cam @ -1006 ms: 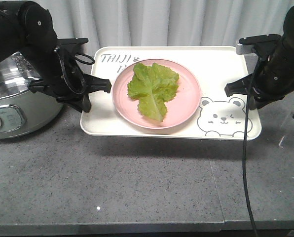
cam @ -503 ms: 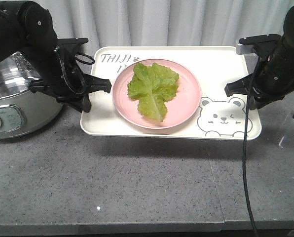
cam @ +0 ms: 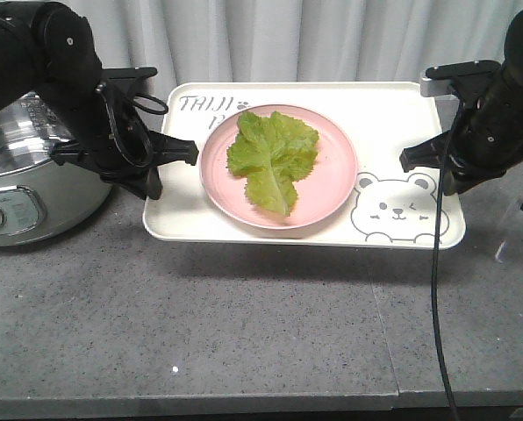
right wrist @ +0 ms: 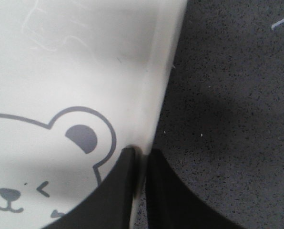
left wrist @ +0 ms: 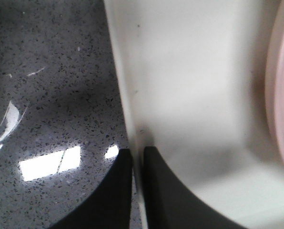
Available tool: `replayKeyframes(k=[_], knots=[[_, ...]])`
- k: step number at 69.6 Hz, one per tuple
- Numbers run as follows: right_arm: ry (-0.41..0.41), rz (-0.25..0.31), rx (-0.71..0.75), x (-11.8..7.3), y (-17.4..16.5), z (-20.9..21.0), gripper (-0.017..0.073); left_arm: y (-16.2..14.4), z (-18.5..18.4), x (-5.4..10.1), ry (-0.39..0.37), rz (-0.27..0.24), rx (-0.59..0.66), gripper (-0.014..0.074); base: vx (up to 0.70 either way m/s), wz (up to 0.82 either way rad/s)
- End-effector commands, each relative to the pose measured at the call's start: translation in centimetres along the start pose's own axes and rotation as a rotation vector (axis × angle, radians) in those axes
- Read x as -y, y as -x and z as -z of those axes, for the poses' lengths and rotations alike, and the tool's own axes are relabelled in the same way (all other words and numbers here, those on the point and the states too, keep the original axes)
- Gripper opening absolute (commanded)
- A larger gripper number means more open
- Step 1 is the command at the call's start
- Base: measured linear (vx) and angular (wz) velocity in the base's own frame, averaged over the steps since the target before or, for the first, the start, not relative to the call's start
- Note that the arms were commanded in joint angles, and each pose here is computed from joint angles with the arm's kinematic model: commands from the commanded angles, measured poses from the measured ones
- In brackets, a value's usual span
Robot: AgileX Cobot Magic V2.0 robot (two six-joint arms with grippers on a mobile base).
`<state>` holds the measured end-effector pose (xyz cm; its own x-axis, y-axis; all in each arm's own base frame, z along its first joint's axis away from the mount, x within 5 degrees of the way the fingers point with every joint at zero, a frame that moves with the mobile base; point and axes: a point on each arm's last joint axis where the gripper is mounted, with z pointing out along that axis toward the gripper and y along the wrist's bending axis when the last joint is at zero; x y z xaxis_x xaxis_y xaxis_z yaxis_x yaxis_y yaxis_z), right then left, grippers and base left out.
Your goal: Transfer vegetables to tray and serve
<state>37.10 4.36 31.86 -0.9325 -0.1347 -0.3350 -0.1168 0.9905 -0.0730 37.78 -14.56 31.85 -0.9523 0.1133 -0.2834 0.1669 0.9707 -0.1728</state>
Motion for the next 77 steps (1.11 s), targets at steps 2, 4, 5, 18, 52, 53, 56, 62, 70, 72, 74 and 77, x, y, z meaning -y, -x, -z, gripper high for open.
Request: replayKeyframes(k=[2, 4, 5, 18, 52, 53, 56, 62, 70, 72, 74, 77], knots=[[-0.022, 0.046, 0.121, 0.28, 0.39, 2.94, -0.0008, -0.24, 3.99, 1.21, -0.066, -0.038, 0.104, -0.0008, 0.0, 0.0], [-0.022, 0.046, 0.121, 0.28, 0.39, 2.94, -0.0008, -0.24, 3.99, 1.21, -0.066, -0.038, 0.104, -0.0008, 0.0, 0.0], [-0.022, 0.046, 0.121, 0.28, 0.39, 2.94, -0.0008, -0.24, 3.99, 1.21, -0.066, -0.038, 0.104, -0.0008, 0.0, 0.0], [-0.022, 0.046, 0.121, 0.28, 0.39, 2.94, -0.0008, -0.24, 3.99, 1.21, -0.066, -0.038, 0.104, -0.0008, 0.0, -0.01], [-0.022, 0.046, 0.121, 0.28, 0.39, 2.94, -0.0008, -0.24, 3.99, 1.21, -0.066, -0.038, 0.104, -0.0008, -0.02, -0.12], [-0.022, 0.046, 0.121, 0.28, 0.39, 2.94, -0.0008, -0.24, 3.99, 1.21, -0.066, -0.038, 0.104, -0.0008, -0.03, -0.2], [-0.022, 0.046, 0.121, 0.28, 0.39, 2.94, -0.0008, -0.24, 3.99, 1.21, -0.066, -0.038, 0.104, -0.0008, -0.03, -0.2], [-0.022, 0.046, 0.121, 0.28, 0.39, 2.94, -0.0008, -0.24, 3.99, 1.21, -0.066, -0.038, 0.104, -0.0008, -0.03, -0.2], [-0.022, 0.046, 0.121, 0.28, 0.39, 2.94, -0.0008, -0.24, 3.99, 1.21, -0.066, -0.038, 0.104, -0.0008, -0.03, -0.21], [-0.022, 0.046, 0.121, 0.28, 0.39, 2.94, -0.0008, -0.24, 3.99, 1.21, -0.066, -0.038, 0.104, -0.0008, -0.03, -0.22], [-0.022, 0.046, 0.121, 0.28, 0.39, 2.94, -0.0008, -0.24, 3.99, 1.21, -0.066, -0.038, 0.104, -0.0008, -0.03, -0.23], [-0.022, 0.046, 0.121, 0.28, 0.39, 2.94, -0.0008, -0.24, 3.99, 1.21, -0.066, -0.038, 0.104, -0.0008, -0.03, -0.24]])
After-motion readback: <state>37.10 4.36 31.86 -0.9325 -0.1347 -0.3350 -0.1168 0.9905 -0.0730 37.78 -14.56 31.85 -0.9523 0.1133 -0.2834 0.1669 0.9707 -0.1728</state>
